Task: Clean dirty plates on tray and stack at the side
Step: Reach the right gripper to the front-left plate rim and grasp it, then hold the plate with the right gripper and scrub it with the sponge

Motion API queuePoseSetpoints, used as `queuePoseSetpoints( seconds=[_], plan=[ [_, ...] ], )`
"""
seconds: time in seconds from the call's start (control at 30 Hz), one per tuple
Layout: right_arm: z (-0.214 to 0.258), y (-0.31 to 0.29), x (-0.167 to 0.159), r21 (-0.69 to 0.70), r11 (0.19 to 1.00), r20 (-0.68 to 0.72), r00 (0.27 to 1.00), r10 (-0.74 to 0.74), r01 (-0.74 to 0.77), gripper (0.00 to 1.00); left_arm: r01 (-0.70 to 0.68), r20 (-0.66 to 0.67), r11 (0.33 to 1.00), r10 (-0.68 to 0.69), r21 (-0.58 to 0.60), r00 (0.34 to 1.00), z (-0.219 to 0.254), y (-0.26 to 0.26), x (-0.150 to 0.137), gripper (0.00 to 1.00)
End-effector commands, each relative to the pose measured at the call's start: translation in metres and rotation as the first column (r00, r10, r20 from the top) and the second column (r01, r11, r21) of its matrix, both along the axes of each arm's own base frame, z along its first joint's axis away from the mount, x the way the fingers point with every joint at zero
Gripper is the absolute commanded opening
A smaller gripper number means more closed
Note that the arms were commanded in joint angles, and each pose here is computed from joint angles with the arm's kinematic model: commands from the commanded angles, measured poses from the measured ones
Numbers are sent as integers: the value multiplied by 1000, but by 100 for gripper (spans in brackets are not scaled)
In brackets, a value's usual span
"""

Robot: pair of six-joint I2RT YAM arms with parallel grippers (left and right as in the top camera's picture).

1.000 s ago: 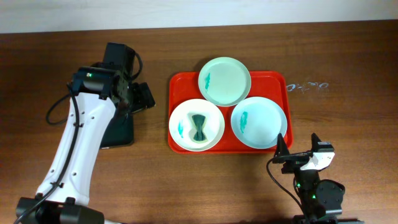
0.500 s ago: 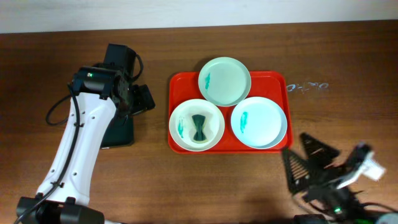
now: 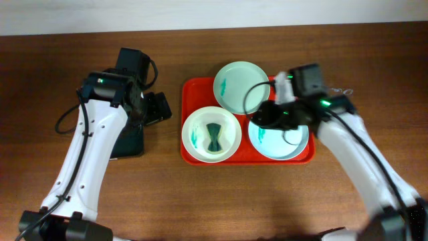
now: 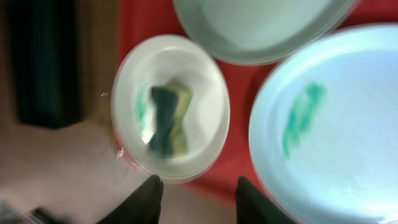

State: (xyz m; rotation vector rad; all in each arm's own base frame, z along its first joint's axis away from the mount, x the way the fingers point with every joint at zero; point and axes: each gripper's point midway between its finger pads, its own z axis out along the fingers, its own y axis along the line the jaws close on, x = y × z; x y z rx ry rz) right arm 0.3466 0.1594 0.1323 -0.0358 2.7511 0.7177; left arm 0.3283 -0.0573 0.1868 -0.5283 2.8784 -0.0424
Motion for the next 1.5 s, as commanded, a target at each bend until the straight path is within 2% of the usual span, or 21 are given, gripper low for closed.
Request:
queuePoseSetpoints(
  seconds=[0.0, 0.13, 0.23, 0.53, 0.6, 0.67, 0.7, 0.77, 0.87, 0.9, 0.97, 1.07, 1.3, 1.4, 1.47],
  plan=[
    [-50, 15, 10, -43, 997, -50, 997, 54, -56, 41, 16, -3, 1000, -16, -1, 1000, -1, -2, 0, 100],
    [-89, 19, 19, -57, 995, -83, 993, 80, -85, 40, 16, 5, 1000, -16, -3, 1000, 0, -2, 2, 100],
    [-95, 29, 16, -79, 985, -62, 987, 147, -152, 41, 16, 19, 1000, -16, -6, 1000, 0, -3, 5, 100],
    [-127, 26, 14, -160, 974, -105, 984, 143, -158, 41, 17, 19, 1000, -16, -6, 1000, 0, -3, 5, 99],
    [-129, 25, 12, -162, 974, -114, 983, 141, -158, 41, 17, 19, 1000, -17, -6, 1000, 0, -3, 5, 86],
    [-130, 24, 11, -164, 974, -120, 983, 138, -157, 39, 32, 20, 999, -32, -6, 999, 0, -8, 4, 68],
    [-130, 23, 12, -167, 973, -120, 983, 137, -156, 34, 41, 20, 999, -41, -6, 999, 0, -11, 4, 64],
    [-130, 22, 11, -174, 972, -122, 983, 135, -155, 35, 65, 18, 998, -65, -5, 998, -2, -19, 2, 63],
    [-135, 15, 11, -211, 967, -132, 984, 119, -145, 33, 104, -2, 994, -104, -11, 995, -23, -33, -3, 62],
    [-135, 16, 10, -208, 967, -134, 984, 119, -146, 28, 120, -5, 992, -121, -34, 993, -30, -40, -4, 61],
    [-135, 17, 9, -200, 968, -136, 983, 124, -149, 25, 240, 12, 959, -241, -150, 970, -49, -72, -4, 60],
    [-134, 19, 8, -187, 970, -139, 982, 128, -153, 25, 294, 40, 928, -293, -227, 955, -72, -100, -1, 59],
    [-134, 20, 8, -183, 971, -140, 982, 130, -154, 15, 384, 15, 895, -391, -226, 920, -119, -142, 0, 59],
    [-134, 20, 8, -183, 971, -140, 982, 129, -154, 15, 415, -9, 880, -428, -229, 904, -139, -158, -3, 59],
    [-134, 20, 8, -182, 971, -140, 982, 130, -154, 15, 421, -33, 877, -439, -230, 898, -152, -162, -6, 55]
  ],
)
